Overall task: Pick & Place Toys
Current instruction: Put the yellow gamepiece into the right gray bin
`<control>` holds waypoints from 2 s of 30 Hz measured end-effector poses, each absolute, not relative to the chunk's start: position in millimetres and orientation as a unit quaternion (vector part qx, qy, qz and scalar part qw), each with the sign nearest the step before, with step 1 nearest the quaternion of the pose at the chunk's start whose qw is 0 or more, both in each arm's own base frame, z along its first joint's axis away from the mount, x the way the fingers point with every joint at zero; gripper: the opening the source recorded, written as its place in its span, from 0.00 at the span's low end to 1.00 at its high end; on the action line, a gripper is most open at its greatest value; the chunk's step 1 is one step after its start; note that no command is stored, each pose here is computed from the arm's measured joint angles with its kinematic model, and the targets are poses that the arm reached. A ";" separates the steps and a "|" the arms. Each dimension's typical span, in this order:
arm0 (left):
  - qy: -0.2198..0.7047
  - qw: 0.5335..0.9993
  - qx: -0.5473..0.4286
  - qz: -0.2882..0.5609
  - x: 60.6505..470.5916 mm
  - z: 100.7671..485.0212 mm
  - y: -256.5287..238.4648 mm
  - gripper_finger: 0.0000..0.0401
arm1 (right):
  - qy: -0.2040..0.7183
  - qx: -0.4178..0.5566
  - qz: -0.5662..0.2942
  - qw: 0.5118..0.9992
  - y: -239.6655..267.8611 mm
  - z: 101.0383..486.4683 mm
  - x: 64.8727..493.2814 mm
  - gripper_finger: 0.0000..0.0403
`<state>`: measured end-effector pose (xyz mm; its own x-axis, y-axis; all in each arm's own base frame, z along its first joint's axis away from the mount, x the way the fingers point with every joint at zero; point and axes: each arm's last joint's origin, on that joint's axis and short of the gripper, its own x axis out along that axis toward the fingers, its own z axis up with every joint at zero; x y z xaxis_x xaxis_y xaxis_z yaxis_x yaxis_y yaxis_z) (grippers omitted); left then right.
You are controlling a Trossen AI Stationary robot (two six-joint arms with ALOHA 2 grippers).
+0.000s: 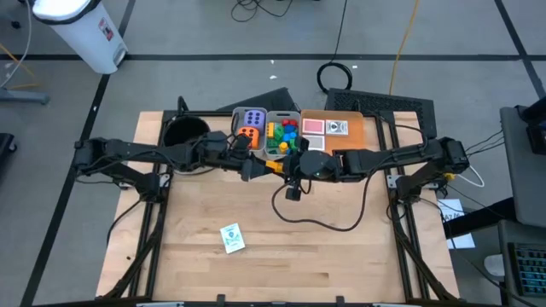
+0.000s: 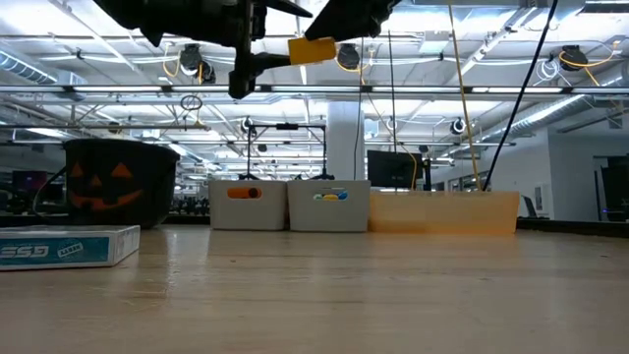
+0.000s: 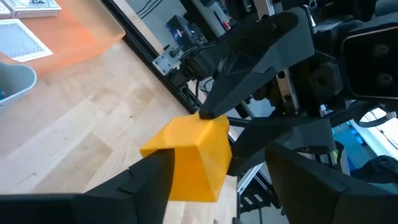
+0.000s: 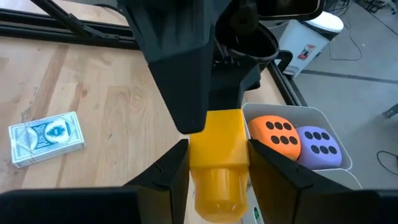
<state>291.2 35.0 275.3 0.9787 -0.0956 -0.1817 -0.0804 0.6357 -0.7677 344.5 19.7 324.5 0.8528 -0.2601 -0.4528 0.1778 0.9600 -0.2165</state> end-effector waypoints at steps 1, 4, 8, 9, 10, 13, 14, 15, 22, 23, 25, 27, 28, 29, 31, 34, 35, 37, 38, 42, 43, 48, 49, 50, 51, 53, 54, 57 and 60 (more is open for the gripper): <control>0.103 0.899 -0.427 -0.004 291.2 275.2 35.3 0.62 | 0.246 -0.084 -0.114 0.959 19.7 324.5 344.5 0.32; 0.103 0.898 -0.427 -0.003 291.0 275.2 36.6 0.54 | 0.246 -0.084 -0.114 0.959 19.6 324.4 344.6 0.32; 0.105 0.898 -0.427 -0.008 290.9 275.2 36.7 0.41 | 0.246 -0.084 -0.114 0.959 19.6 324.4 344.5 0.32; 0.105 0.898 -0.427 -0.008 290.9 275.2 36.7 0.38 | 0.246 -0.084 -0.114 0.959 19.6 324.4 344.5 0.32; 0.105 0.898 -0.427 -0.009 290.9 275.3 36.6 0.34 | 0.246 -0.084 -0.114 0.959 19.6 324.5 344.5 0.32; 0.107 0.898 -0.427 -0.010 290.8 275.0 36.7 0.26 | 0.246 -0.084 -0.114 0.959 19.6 324.4 344.6 0.32; 0.106 0.898 -0.426 -0.010 290.8 275.1 36.7 0.23 | 0.246 -0.084 -0.114 0.959 19.6 324.4 344.6 0.32; 0.107 0.899 -0.425 -0.010 290.8 275.0 36.7 0.21 | 0.246 -0.084 -0.114 0.959 19.6 324.5 344.5 0.32; 0.103 0.904 -0.415 -0.013 290.9 276.0 36.7 0.04 | 0.249 -0.089 -0.112 0.958 19.6 324.1 344.4 0.32; 0.103 0.904 -0.414 -0.013 290.9 276.1 36.7 0.03 | 0.249 -0.091 -0.111 0.958 19.6 324.2 344.4 0.32; 0.101 0.905 -0.413 -0.016 290.9 276.4 36.5 0.02 | 0.250 -0.094 -0.101 0.958 20.1 324.1 344.5 0.32; 0.098 0.908 -0.407 -0.023 291.0 277.3 36.3 0.03 | 0.248 -0.091 -0.093 0.960 20.2 324.7 344.4 0.33; 0.097 0.909 -0.405 -0.026 291.1 277.7 36.2 0.03 | 0.247 -0.089 -0.092 0.961 20.3 325.1 344.3 0.34; 0.097 0.909 -0.404 -0.026 291.1 277.7 36.1 0.03 | 0.246 -0.087 -0.091 0.961 20.4 325.1 344.4 0.35; 0.099 0.910 -0.402 -0.033 290.9 277.8 36.7 0.01 | 0.246 -0.086 -0.089 0.961 20.6 325.2 344.4 0.37; 0.101 0.908 -0.404 -0.050 290.3 278.6 39.5 0.02 | 0.240 -0.078 -0.091 0.963 20.7 327.1 343.6 0.40; 0.100 0.906 -0.406 -0.058 290.1 279.3 40.7 0.02 | 0.238 -0.073 -0.092 0.964 20.7 328.7 342.5 0.41; 0.098 0.906 -0.407 -0.070 289.6 281.1 43.4 0.02 | 0.234 -0.064 -0.093 0.966 20.1 332.5 339.2 0.44; 0.095 0.906 -0.406 -0.076 289.3 282.3 44.5 0.01 | 0.229 -0.061 -0.096 0.967 18.5 335.2 337.4 0.45; 0.080 0.903 -0.413 -0.089 288.6 286.4 49.2 0.02 | 0.218 -0.057 -0.102 0.969 13.8 343.0 331.6 0.50; 0.076 0.902 -0.416 -0.091 288.4 287.3 50.4 0.02 | 0.216 -0.056 -0.104 0.969 12.7 344.9 330.0 0.51; 0.056 0.894 -0.430 -0.115 286.4 293.5 58.3 0.02 | 0.202 -0.060 -0.109 0.971 9.0 354.0 323.0 0.58; 0.048 0.891 -0.434 -0.126 285.7 296.1 60.2 0.02 | 0.199 -0.066 -0.108 0.972 8.7 356.3 321.4 0.59; 0.041 0.888 -0.437 -0.135 284.9 298.6 61.6 0.02 | 0.194 -0.072 -0.108 0.972 8.6 358.2 320.3 0.60; 0.035 0.885 -0.442 -0.141 284.2 300.5 63.3 0.01 | 0.189 -0.078 -0.107 0.973 8.4 360.1 319.7 0.62; 0.023 0.881 -0.450 -0.146 283.3 303.5 66.1 0.01 | 0.179 -0.094 -0.107 0.973 8.3 362.5 320.2 0.64; 0.016 0.879 -0.452 -0.149 282.7 305.4 67.4 0.01 | 0.174 -0.103 -0.109 0.973 8.1 363.6 320.8 0.65; 0.002 0.877 -0.455 -0.154 281.2 309.0 70.3 0.02 | 0.148 -0.127 -0.122 0.973 7.6 367.7 324.6 0.66; 0.004 0.876 -0.459 -0.148 281.4 307.7 72.0 0.01 | 0.128 -0.147 -0.129 0.972 5.8 370.3 328.4 0.66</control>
